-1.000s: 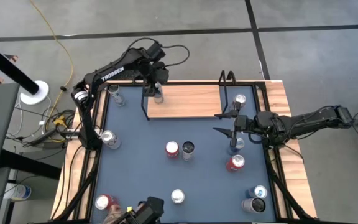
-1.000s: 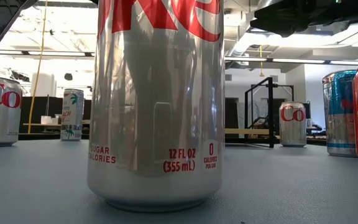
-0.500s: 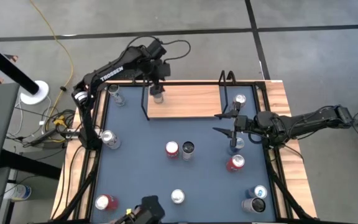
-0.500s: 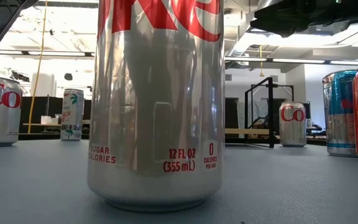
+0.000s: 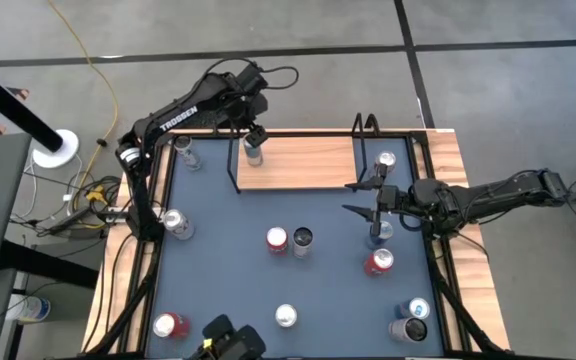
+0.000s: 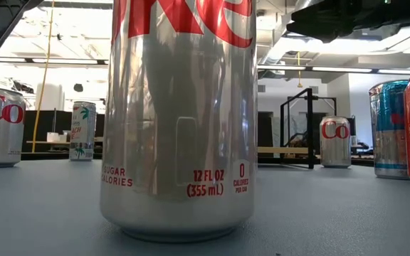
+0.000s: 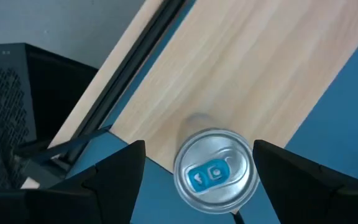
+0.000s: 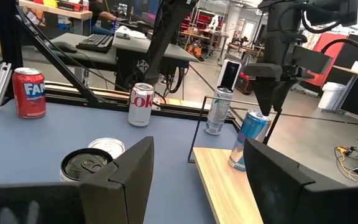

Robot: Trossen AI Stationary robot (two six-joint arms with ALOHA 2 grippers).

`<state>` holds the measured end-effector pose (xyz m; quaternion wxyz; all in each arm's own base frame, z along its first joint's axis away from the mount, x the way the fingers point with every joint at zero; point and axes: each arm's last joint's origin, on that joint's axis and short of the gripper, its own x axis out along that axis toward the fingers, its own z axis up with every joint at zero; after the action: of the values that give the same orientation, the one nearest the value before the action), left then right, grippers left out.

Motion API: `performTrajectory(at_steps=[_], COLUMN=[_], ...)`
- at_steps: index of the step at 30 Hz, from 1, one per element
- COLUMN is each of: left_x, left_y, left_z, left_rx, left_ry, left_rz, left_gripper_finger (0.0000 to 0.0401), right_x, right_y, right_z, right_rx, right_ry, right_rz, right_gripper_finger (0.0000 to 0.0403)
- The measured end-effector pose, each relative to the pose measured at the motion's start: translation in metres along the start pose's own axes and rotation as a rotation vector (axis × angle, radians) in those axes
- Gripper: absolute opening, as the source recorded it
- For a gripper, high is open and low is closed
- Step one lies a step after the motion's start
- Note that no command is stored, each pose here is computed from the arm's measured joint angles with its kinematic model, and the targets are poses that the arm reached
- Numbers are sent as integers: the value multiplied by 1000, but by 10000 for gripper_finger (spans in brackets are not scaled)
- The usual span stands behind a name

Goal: Place canned beverage on shelf
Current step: Put the top left blue soda can onto the shelf

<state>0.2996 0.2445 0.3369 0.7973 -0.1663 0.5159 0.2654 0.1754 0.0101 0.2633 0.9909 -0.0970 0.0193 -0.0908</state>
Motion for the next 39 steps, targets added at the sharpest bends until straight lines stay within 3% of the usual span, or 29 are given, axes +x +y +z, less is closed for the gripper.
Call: performTrajectory(at_steps=[20, 39], left_x=[0, 24], left_y=[-13, -13], left_z=[-1, -10], left_rx=[21, 50], left_ry=[13, 63], left_rz=[-12, 2], left_gripper_finger=[288, 275], right_x=[0, 0], right_y=[0, 0], right_z=[0, -1], right_rx=[8, 6], right_ry=[0, 6], right_rz=[2, 3], right_gripper_finger=[240, 240])
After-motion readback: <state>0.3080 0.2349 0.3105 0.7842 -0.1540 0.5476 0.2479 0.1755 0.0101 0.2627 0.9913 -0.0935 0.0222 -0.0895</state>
